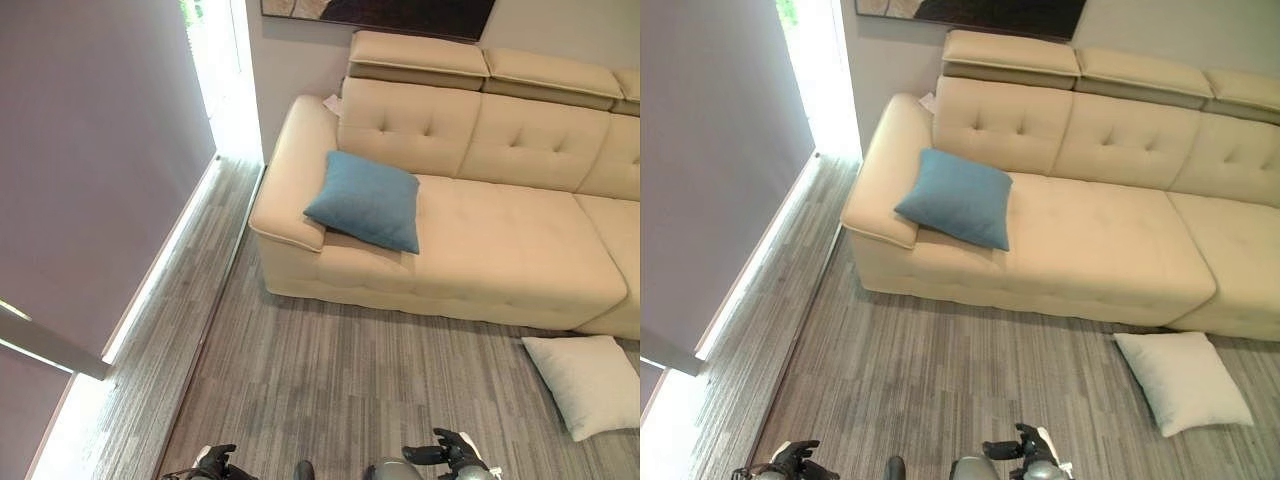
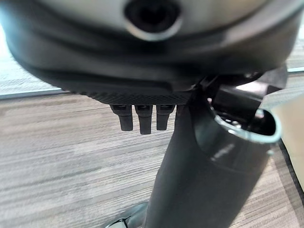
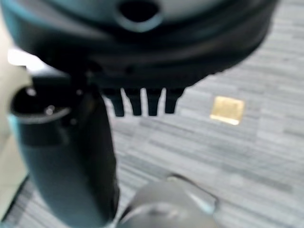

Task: Pick up all the scattered cushions and arrange them neatly on the sofa.

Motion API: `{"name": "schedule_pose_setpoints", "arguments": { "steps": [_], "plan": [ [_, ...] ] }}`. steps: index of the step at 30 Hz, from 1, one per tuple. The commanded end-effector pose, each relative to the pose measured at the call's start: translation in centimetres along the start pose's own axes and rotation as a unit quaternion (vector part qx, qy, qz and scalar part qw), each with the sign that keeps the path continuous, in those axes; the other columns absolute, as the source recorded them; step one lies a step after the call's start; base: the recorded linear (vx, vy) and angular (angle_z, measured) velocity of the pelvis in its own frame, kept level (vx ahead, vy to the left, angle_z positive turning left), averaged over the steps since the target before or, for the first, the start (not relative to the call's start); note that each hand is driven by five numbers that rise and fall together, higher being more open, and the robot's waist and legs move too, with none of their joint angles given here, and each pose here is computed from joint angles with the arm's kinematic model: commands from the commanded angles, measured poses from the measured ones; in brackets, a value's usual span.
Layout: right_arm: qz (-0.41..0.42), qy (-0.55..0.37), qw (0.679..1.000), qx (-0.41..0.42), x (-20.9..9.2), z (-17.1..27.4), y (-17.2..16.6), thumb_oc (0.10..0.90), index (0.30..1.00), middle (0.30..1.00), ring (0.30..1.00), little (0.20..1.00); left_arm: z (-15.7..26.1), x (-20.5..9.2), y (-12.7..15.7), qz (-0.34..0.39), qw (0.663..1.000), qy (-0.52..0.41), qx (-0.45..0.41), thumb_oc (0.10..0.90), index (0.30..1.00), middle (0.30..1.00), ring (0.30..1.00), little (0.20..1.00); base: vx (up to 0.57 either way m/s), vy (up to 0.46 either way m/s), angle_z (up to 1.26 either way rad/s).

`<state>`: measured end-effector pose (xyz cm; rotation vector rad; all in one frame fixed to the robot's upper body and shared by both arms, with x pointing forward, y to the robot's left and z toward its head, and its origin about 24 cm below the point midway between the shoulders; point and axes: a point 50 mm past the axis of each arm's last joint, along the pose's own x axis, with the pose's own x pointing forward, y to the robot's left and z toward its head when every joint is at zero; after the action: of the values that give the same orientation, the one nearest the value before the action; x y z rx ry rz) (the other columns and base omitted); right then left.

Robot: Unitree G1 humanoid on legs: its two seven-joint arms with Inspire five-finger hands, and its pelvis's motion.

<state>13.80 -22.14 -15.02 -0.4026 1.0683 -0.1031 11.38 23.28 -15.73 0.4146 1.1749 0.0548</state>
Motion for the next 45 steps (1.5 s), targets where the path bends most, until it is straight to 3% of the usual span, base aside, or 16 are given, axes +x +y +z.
{"name": "schedule_pose_setpoints", "arguments": {
  "steps": [1,21,29,45],
  "plan": [
    [-0.039,0.018,0.999,-0.022,0.1,-1.2,-2.5,0.8,0.9,0.9,0.9,0.9,0.9,0.1,0.6,0.007,0.999,-0.022,-0.028,0.8,0.9,0.9,0.9,0.9,0.27,-0.078,-0.17],
    [-0.049,0.021,0.999,-0.004,0.0,-1.6,-3.0,0.8,0.9,0.9,0.9,0.9,0.6,-0.1,-1.2,-0.015,0.999,-0.014,-0.038,0.8,0.9,0.9,0.9,0.9,0.23,-0.045,-0.05],
    [-0.035,0.022,0.999,-0.016,-0.1,-1.8,-2.2,0.8,0.9,0.9,0.9,0.9,-0.8,-0.2,-0.8,-0.008,0.999,0.007,-0.037,0.8,0.9,0.9,0.9,0.9,0.24,0.169,-0.25],
    [-0.037,0.023,0.999,-0.017,0.0,-1.6,-2.4,0.8,0.9,0.9,0.9,0.9,0.6,0.1,0.6,0.008,0.999,-0.018,-0.033,0.8,0.9,0.9,0.9,0.9,0.19,0.022,0.13]
  ]
}}
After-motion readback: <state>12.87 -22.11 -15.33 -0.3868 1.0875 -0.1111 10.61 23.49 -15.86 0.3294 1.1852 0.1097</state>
